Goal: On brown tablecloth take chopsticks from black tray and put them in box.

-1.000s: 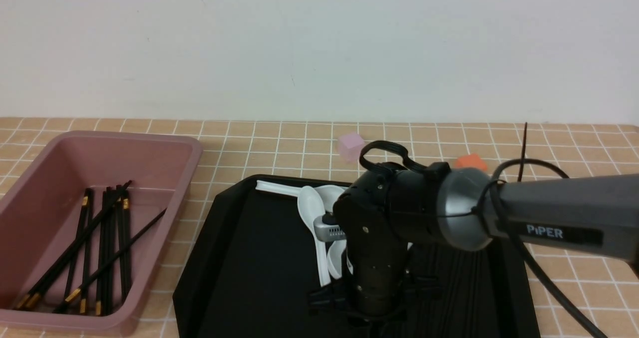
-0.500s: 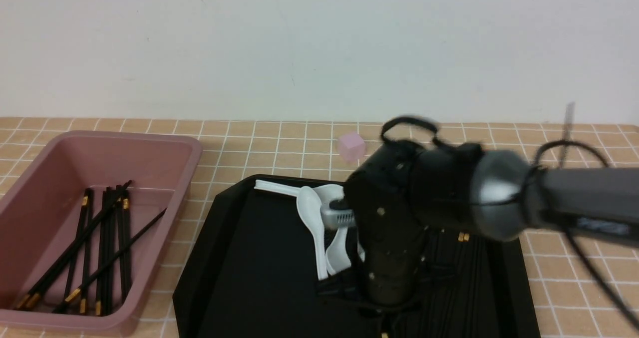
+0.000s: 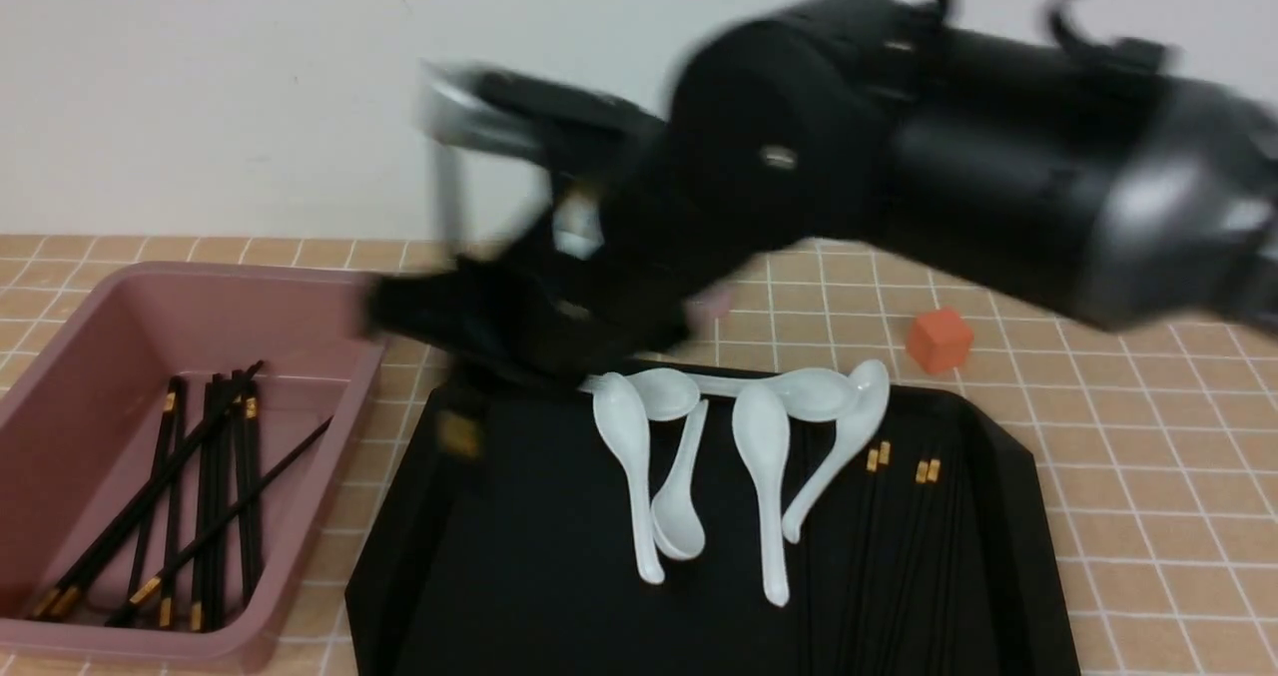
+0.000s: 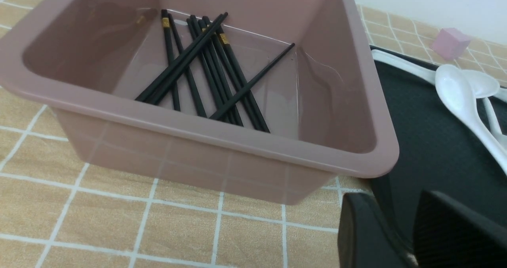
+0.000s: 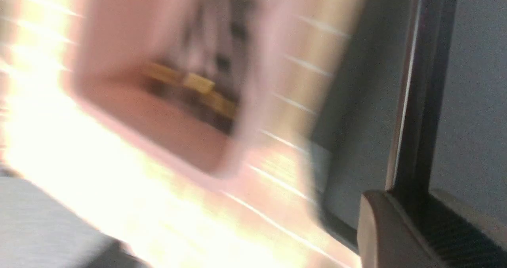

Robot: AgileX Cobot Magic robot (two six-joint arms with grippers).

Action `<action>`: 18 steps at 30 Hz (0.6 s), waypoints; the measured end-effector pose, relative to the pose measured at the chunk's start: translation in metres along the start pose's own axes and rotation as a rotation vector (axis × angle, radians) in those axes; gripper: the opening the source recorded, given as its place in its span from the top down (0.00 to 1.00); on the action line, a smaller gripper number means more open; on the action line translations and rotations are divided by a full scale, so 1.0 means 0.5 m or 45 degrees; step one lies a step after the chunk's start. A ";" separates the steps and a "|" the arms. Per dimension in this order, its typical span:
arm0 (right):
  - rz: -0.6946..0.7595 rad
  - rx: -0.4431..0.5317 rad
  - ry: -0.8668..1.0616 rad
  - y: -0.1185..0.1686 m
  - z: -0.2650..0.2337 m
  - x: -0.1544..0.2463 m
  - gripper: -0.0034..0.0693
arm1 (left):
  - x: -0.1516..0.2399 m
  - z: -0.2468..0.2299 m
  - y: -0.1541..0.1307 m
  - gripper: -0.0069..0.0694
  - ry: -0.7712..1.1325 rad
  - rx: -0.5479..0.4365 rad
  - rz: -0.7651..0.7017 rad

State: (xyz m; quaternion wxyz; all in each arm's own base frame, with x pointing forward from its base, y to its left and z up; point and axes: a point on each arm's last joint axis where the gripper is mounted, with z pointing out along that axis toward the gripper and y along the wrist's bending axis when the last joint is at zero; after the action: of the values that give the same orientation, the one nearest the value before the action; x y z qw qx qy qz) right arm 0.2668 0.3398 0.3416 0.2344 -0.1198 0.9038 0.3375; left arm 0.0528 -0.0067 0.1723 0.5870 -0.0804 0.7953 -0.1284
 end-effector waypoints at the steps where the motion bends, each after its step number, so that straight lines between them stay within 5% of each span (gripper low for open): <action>1: -0.010 -0.060 -0.028 0.014 0.019 -0.005 0.77 | 0.000 0.000 0.000 0.63 0.000 0.000 0.000; 10: 0.057 -0.354 -0.211 0.052 0.237 0.011 0.77 | 0.000 0.000 0.000 0.62 0.000 0.000 0.000; 18: 0.086 -0.323 -0.224 0.013 0.355 0.054 0.72 | 0.000 0.000 0.000 0.61 0.000 0.000 0.000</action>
State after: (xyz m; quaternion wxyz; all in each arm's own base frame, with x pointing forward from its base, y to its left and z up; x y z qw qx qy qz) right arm 0.3018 0.4612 0.2140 0.2841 -0.0881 0.8334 0.4659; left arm 0.0528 -0.0067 0.1723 0.5870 -0.0804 0.7953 -0.1284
